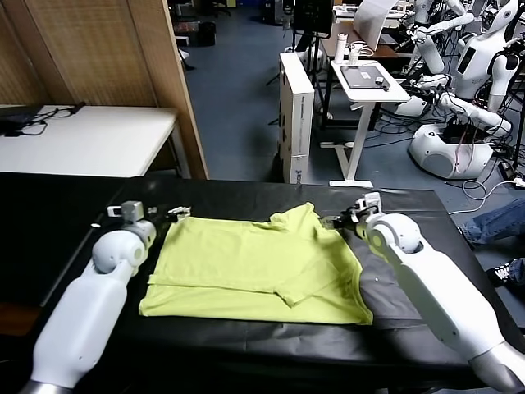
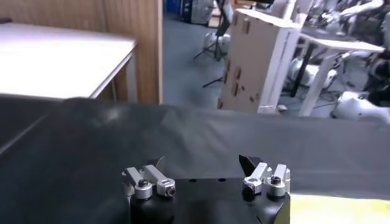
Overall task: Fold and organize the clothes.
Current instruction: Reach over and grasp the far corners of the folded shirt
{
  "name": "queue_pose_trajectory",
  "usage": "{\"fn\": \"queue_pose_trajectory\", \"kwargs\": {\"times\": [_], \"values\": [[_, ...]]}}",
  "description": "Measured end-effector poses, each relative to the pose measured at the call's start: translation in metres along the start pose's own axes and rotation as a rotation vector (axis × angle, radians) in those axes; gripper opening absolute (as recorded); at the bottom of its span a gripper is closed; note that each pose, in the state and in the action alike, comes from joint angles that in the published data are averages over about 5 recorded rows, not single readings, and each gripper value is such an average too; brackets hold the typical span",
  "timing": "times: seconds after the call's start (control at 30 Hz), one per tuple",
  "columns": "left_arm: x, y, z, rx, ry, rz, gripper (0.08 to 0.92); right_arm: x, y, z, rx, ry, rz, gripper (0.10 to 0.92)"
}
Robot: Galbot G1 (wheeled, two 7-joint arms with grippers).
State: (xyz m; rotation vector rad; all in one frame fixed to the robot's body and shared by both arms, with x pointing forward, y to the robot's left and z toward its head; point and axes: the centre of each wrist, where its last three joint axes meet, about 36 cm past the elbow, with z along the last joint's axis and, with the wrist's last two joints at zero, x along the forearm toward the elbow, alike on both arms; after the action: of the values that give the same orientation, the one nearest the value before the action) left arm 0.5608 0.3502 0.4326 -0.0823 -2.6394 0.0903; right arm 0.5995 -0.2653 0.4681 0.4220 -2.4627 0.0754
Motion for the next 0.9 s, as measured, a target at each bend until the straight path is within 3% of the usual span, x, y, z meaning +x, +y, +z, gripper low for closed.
{"fn": "queue_pose_trajectory", "kwargs": {"times": [0.33,0.6,0.77,0.9], "values": [[-0.007,0.002,0.005,0.022,0.035,-0.005,0.902,-0.012,0.002,0.003,-0.006,0.018,0.005,0.907],[-0.01,0.001,0.011,0.026,0.054,-0.003,0.835,-0.019,0.008,0.007,-0.002,0.03,0.002,0.883],[-0.011,0.002,0.013,0.029,0.058,0.002,0.771,-0.023,0.011,0.009,0.002,0.036,-0.003,0.718],[-0.01,0.002,0.014,0.028,0.056,0.008,0.616,-0.025,0.015,0.009,0.002,0.035,-0.008,0.556]]}}
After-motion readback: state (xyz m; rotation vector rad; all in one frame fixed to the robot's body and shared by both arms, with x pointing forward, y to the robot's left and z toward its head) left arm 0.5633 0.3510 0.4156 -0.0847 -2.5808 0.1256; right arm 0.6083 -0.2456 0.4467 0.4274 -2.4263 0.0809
